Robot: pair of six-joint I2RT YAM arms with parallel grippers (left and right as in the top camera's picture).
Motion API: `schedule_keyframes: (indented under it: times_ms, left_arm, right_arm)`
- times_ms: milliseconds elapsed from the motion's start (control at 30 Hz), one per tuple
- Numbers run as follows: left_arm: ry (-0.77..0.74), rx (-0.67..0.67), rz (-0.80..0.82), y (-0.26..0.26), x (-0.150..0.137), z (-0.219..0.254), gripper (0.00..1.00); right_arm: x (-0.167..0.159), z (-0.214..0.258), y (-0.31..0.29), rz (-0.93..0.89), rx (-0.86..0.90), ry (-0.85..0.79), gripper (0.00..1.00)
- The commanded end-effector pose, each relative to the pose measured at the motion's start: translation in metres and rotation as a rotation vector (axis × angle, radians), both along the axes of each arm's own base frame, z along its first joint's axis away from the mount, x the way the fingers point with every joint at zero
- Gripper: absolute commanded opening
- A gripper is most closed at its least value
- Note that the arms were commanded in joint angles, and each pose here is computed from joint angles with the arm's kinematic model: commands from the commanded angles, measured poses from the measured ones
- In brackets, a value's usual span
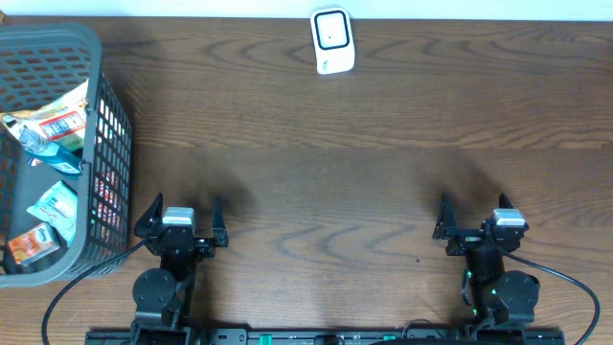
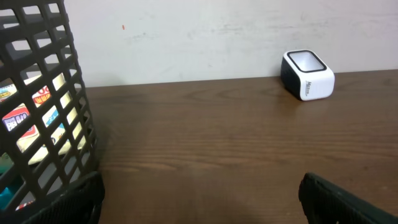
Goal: Scan the item barcode
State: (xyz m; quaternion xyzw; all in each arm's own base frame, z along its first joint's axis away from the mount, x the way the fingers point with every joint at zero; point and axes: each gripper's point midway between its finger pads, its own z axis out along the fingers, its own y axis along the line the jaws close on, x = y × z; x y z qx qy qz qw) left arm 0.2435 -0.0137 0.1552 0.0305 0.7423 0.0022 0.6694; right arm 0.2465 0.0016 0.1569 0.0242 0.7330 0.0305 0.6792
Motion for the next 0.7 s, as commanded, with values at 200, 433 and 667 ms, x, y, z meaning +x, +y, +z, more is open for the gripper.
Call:
schedule_keyframes:
  times_ms: [200, 433, 667]
  left_arm:
    - [-0.022, -0.139, -0.2, -0.036, -0.003, 0.005, 1.0]
    - [-0.055, -0.316, -0.296, -0.052, -0.015, 0.053, 1.0]
    - [-0.133, -0.31, -0.331, -0.054, -0.028, 0.148, 1.0]
  right_arm:
    - [0.0, -0.001, -0.004, -0.021, 0.012, 0.002, 0.99]
    - [0.0, -0.001, -0.004, -0.021, 0.012, 0.002, 0.99]
    - [0.0, -0.001, -0.004, -0.02, 0.011, 0.002, 0.99]
